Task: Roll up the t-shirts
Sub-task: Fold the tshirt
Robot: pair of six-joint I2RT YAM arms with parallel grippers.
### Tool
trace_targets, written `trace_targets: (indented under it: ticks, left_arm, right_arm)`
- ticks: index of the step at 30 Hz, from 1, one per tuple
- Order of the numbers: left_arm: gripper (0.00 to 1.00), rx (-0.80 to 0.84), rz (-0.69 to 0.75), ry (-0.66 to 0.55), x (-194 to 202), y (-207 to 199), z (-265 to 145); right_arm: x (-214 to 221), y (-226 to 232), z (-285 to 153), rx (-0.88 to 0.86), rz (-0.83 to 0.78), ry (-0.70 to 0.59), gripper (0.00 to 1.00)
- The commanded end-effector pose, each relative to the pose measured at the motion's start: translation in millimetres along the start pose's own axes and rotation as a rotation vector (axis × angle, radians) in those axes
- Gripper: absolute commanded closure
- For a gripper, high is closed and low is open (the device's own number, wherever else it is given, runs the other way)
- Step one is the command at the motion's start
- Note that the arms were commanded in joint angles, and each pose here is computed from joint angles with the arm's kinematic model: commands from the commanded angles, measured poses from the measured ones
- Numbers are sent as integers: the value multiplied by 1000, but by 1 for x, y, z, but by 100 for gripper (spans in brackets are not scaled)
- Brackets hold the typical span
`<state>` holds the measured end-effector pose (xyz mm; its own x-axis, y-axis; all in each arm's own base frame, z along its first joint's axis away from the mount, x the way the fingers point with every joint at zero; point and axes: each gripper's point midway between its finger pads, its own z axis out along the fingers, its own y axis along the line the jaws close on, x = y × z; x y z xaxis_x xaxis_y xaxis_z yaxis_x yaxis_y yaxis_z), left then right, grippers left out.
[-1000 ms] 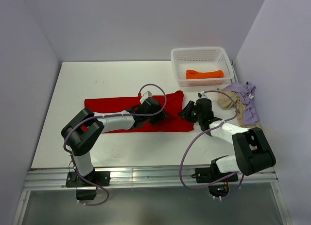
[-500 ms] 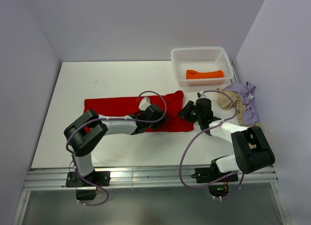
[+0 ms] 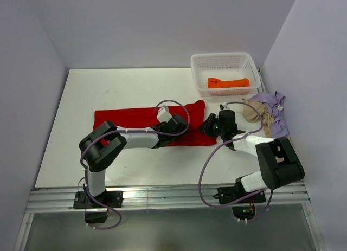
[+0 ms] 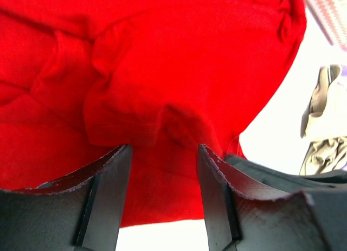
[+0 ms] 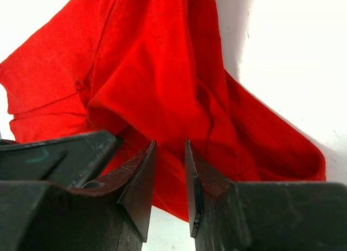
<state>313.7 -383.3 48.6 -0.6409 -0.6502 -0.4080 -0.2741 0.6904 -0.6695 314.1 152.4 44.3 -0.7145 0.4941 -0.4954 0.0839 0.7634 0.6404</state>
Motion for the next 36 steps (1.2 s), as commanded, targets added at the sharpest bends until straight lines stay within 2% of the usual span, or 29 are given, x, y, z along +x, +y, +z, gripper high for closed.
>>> trace_targets:
  ticks: [1,12,17,20,21,27,29,36]
  left_arm:
    - [44,11,7,-90,-20,-15,-4]
    - [46,0,26,-135,-32,-17,-10]
    - [50,0,53,-175,-42,-22,-13]
    - [59,7,83,-203,-47,-26,-15]
    - [68,11,89,-213,-49,-29,-15]
    - [96,13,129,-256,-53,-42,-17]
    - [100,-4,152,-266,-53,-42,-19]
    - [100,11,162,-264,-54,-50,-31]
  right_arm:
    - [-21,17,3,-57,-9,-45,66]
    - [-21,16,3,-55,-4,-44,66]
    - [-21,16,2,-56,-4,-45,66]
    - [-20,15,3,-57,-3,-40,67]
    - [-20,16,3,-59,-3,-40,67]
    - [-21,16,3,-62,-5,-42,67]
    - [-21,16,3,-63,-3,-41,67]
    - [-22,15,0,-57,-6,-49,66]
